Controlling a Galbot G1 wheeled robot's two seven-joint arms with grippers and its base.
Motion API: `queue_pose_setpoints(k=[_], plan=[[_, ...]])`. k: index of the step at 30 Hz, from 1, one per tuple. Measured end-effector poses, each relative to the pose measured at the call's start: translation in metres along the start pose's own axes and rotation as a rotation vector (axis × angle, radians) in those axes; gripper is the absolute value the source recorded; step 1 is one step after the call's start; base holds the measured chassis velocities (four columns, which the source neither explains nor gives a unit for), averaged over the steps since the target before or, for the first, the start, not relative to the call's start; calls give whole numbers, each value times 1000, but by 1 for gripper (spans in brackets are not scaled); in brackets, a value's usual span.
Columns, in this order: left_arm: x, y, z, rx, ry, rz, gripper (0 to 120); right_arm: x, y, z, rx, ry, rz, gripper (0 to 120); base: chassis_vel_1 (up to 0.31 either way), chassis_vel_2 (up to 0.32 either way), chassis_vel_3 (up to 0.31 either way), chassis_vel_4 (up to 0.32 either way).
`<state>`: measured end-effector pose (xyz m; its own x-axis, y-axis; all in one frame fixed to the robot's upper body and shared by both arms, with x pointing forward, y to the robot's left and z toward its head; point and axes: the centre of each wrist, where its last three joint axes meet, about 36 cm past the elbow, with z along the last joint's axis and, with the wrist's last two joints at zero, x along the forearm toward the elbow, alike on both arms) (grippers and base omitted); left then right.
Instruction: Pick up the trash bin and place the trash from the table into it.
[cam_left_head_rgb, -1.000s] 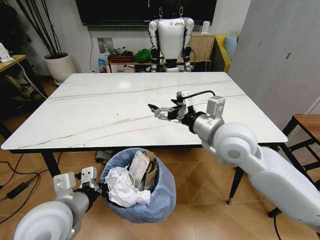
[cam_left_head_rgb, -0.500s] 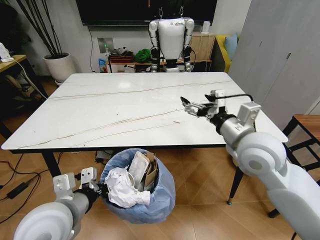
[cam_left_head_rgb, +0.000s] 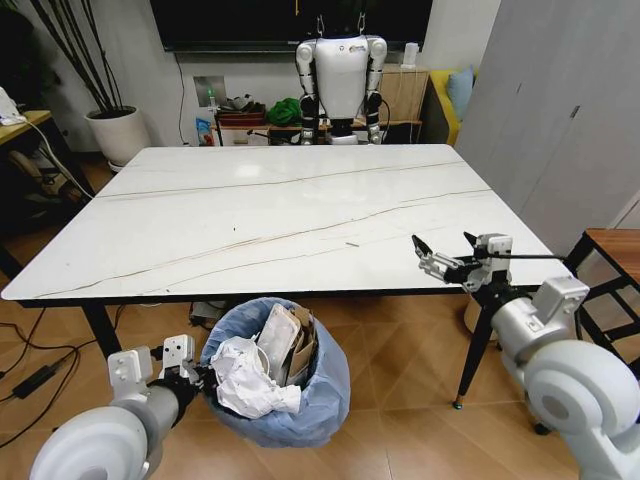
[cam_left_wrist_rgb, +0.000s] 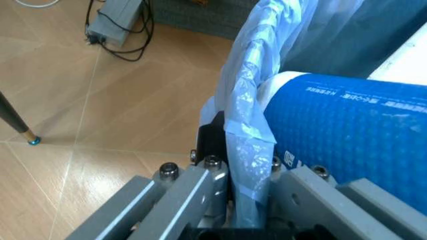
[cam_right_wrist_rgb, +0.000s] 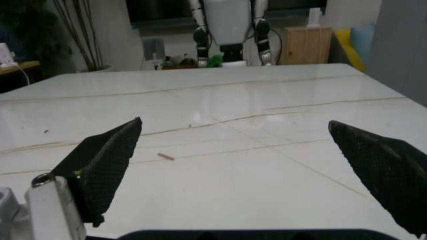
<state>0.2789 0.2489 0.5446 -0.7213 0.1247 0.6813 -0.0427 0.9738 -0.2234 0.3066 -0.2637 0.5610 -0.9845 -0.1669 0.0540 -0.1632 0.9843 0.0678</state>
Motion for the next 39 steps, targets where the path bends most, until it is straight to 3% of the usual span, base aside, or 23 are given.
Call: queue_pose_setpoints(k=[6, 13, 39], plan=[[4, -2, 1, -6, 0, 6, 0, 23, 10, 3, -31, -31, 57, 100, 0, 0, 0, 0], [9, -3, 4, 1, -5, 3, 0, 43, 18, 23, -52, 22, 101, 100, 0, 0, 0, 0], [9, -3, 9, -2, 21, -29, 0, 52, 28, 38, -53, 49, 135, 100, 0, 0, 0, 0]])
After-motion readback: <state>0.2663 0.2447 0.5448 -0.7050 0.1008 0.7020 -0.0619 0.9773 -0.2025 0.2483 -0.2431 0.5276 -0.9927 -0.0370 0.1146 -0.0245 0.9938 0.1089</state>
